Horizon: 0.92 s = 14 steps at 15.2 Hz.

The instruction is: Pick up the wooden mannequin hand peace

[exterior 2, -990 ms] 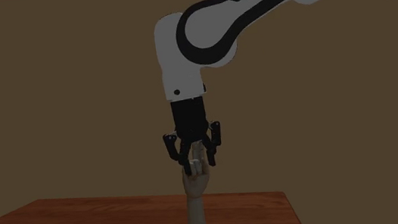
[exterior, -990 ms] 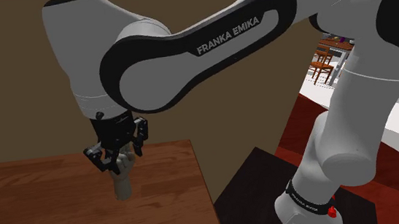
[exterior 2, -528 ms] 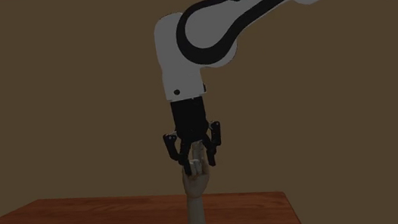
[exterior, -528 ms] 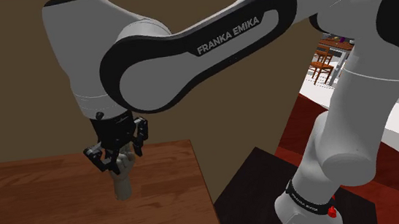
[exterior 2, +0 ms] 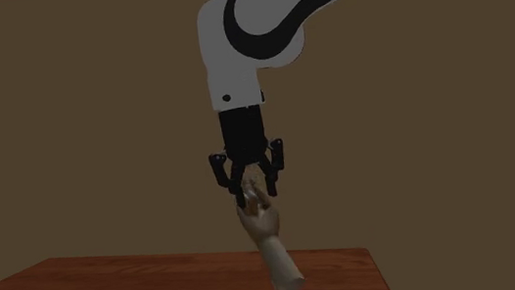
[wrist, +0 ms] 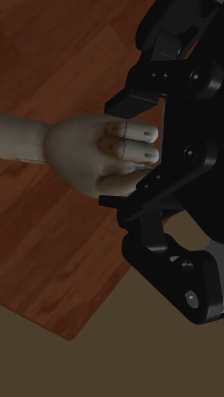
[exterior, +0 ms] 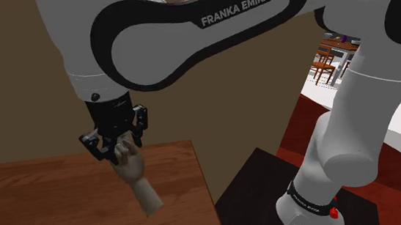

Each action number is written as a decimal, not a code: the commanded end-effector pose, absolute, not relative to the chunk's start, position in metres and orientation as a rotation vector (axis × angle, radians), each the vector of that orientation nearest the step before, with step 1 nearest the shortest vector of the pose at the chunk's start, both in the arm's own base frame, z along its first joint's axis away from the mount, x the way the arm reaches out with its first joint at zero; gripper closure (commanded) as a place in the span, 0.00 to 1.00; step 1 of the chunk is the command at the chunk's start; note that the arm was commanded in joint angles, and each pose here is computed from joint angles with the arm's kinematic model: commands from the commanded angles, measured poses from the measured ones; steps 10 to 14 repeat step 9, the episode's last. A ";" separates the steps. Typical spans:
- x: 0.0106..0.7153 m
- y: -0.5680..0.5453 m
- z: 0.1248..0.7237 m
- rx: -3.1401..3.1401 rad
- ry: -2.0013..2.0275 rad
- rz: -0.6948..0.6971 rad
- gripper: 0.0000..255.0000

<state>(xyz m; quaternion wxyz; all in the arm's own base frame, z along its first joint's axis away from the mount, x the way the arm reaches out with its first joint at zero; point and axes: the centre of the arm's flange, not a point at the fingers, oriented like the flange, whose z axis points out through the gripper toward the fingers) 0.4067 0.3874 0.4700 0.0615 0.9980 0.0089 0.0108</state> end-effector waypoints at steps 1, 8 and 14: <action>0.407 0.387 0.482 3.018 0.027 0.033 1.00; 0.407 0.387 0.514 3.018 0.027 0.033 1.00; 0.407 0.387 0.514 3.018 0.027 0.033 1.00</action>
